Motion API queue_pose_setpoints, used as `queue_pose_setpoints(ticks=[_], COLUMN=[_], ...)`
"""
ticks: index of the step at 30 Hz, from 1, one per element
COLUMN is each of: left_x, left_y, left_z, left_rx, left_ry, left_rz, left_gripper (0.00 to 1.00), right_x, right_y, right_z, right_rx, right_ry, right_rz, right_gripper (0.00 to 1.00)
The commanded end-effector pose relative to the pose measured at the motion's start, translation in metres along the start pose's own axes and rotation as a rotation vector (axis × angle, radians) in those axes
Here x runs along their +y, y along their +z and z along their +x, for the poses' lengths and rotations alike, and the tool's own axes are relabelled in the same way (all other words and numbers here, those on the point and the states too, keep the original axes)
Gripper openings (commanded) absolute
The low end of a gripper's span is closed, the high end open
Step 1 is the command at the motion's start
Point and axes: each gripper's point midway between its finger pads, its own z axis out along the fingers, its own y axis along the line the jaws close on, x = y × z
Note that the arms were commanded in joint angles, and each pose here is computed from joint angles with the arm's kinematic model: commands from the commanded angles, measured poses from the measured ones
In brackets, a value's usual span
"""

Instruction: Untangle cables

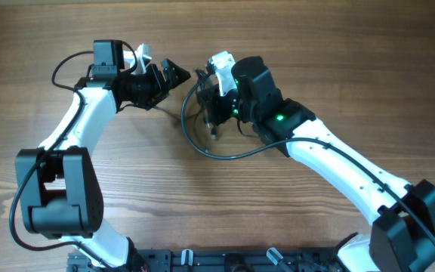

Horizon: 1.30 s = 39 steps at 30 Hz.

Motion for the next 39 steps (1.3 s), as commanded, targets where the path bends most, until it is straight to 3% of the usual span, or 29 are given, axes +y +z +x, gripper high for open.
queue_pose_setpoints(ticks=[1,6,10,13,17,24,25,26,27,28,32,34,39], left_x=[0.020,0.043,-0.020,-0.034,-0.048,-0.065,-0.070,-0.071,-0.068,-0.062,0.010,0.036,0.069], left_y=[-0.008,-0.032,-0.062,-0.067,-0.052,-0.007,-0.004,0.000,0.002,0.006,0.006,-0.005,-0.046], left_z=[-0.009,-0.020,0.001,0.011,0.023,0.040,0.043,0.045,0.045,0.041,-0.003,-0.014,-0.031], left_rx=[-0.023,-0.054,-0.002,0.001,0.040,0.113,0.120,0.124,0.123,0.117,-0.013,-0.057,-0.114], left_ry=[0.067,0.012,0.355,0.437,0.499,0.545,0.560,0.569,0.572,0.554,0.279,0.188,0.070], left_rz=[-0.037,-0.034,0.436,0.531,0.543,0.429,0.435,0.425,0.401,0.348,-0.070,-0.167,-0.179], left_gripper=[1.00,0.98,0.97,0.97,0.97,0.93,0.84,0.42,0.17,0.07,0.04,0.04,0.04], right_x=[0.029,0.043,0.028,0.032,0.039,0.051,0.052,0.052,0.053,0.054,0.053,0.052,0.020], right_y=[-0.018,-0.054,-0.077,-0.083,-0.088,-0.099,-0.100,-0.100,-0.101,-0.101,-0.101,-0.101,-0.090], right_z=[-0.017,-0.034,-0.043,-0.040,-0.039,-0.036,-0.036,-0.036,-0.035,-0.035,-0.035,-0.036,-0.038], right_rx=[-0.015,0.011,0.016,0.034,0.047,0.072,0.074,0.077,0.080,0.081,0.079,0.078,0.056], right_ry=[0.092,0.169,0.203,0.195,0.180,0.143,0.142,0.142,0.141,0.140,0.141,0.141,0.241], right_rz=[-0.205,-0.515,-0.603,-0.650,-0.694,-0.785,-0.790,-0.795,-0.800,-0.804,-0.801,-0.799,-0.656], right_gripper=[0.04,0.04,0.04,0.04,0.04,0.04,0.04,0.04,0.04,0.04,0.04,0.04,0.04])
